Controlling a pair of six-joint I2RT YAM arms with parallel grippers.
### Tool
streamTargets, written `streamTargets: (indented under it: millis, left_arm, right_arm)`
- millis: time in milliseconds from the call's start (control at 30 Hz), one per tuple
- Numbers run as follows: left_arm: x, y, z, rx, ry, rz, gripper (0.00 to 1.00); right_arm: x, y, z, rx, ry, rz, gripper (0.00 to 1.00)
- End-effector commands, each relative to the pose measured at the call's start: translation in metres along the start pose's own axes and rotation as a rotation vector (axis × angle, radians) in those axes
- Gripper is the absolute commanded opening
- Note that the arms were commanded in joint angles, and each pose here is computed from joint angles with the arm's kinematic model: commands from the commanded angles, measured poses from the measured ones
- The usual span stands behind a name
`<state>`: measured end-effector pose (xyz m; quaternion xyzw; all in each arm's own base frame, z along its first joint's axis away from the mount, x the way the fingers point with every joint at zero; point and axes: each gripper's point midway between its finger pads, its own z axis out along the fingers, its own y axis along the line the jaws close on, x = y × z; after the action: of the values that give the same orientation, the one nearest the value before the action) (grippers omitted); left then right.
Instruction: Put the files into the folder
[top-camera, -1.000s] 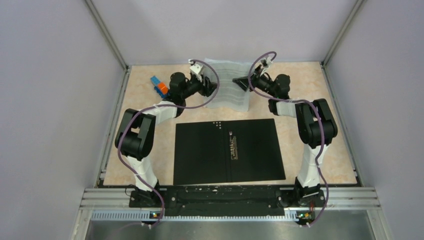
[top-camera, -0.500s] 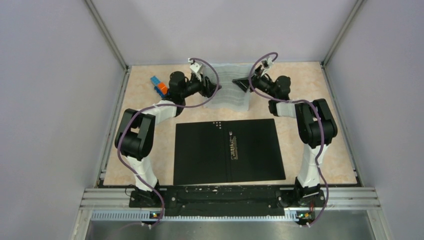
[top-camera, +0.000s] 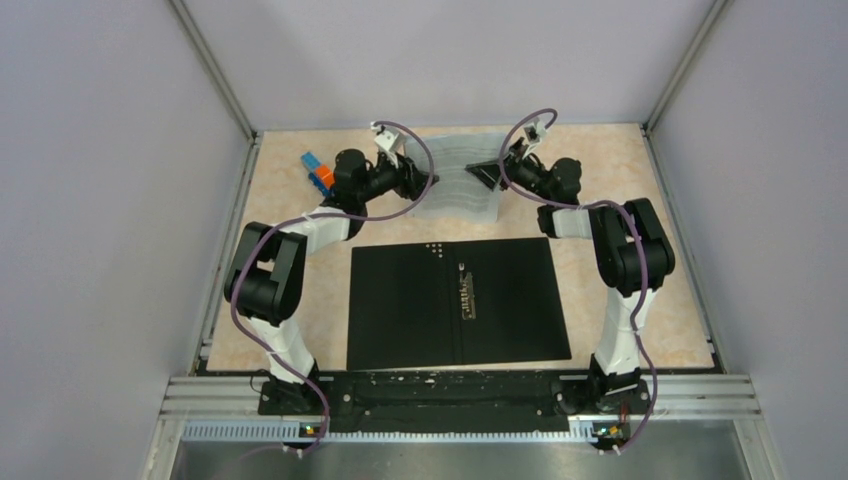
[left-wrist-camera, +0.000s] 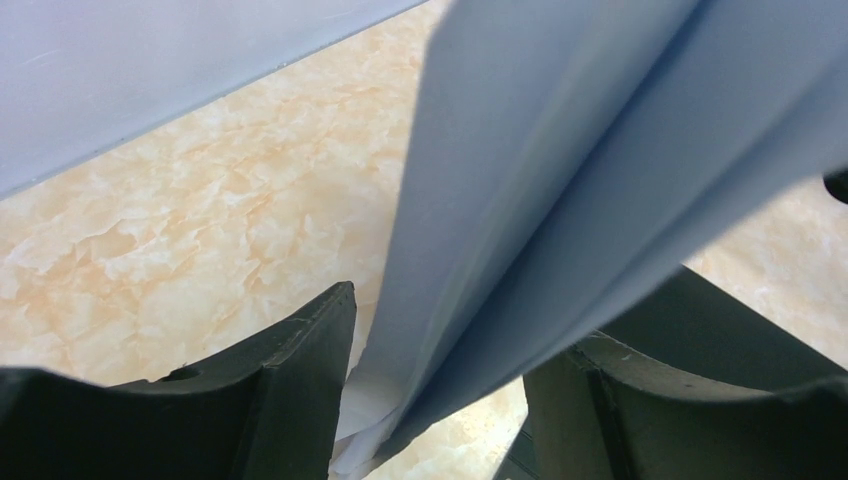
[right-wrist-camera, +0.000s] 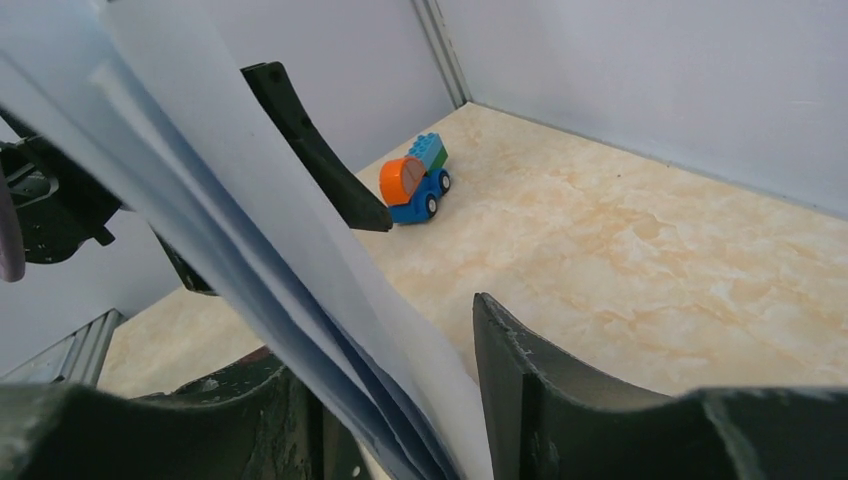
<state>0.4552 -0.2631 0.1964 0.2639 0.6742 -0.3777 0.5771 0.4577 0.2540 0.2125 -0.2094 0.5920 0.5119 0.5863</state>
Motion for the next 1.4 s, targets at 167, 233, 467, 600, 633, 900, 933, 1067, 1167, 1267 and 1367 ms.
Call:
streamTargets:
  millis: [167,233,467,600,633,900,933,1067,1167,1267,1367]
  left_arm:
    - [-0.041,-0.041,0.019,0.095,-0.124,0.008,0.59]
    - [-0.04,-0.045,0.023,0.099,-0.121,0.012,0.56]
    - [-0.035,-0.036,0.015,0.052,-0.101,0.049,0.56]
    - [-0.033,-0.038,0.011,0.058,-0.087,0.057,0.56]
    - [-0.031,-0.04,0.011,0.063,-0.083,0.054,0.56]
    - [-0.013,-0.047,0.002,0.07,-0.049,0.021,0.54]
    - [-0.012,-0.049,0.001,0.072,-0.047,0.02,0.55]
    - [-0.01,-0.055,-0.006,0.074,-0.042,0.015,0.55]
    - [-0.007,-0.057,-0.005,0.079,-0.036,0.009,0.55]
    - [-0.009,-0.061,-0.004,0.09,-0.04,0.009,0.54]
    - [-0.008,-0.065,-0.001,0.107,-0.035,0.012,0.48]
  right_arm:
    - [-0.051,-0.008,-0.018,0.038,-0.104,-0.097,0.38]
    - [-0.053,-0.005,-0.017,0.022,-0.104,-0.095,0.38]
    - [-0.039,0.008,-0.015,-0.018,-0.089,-0.061,0.41]
    - [-0.035,0.017,-0.021,-0.024,-0.091,-0.05,0.41]
    - [-0.034,0.018,-0.023,-0.025,-0.089,-0.048,0.42]
    - [-0.024,0.028,-0.032,-0.031,-0.069,-0.03,0.45]
    - [-0.024,0.029,-0.033,-0.032,-0.068,-0.028,0.45]
    - [-0.023,0.032,-0.035,-0.036,-0.062,-0.022,0.45]
    - [-0.021,0.032,-0.036,-0.034,-0.058,-0.017,0.45]
    - [-0.019,0.032,-0.037,-0.027,-0.053,-0.015,0.45]
    - [-0.018,0.03,-0.038,-0.016,-0.053,-0.015,0.44]
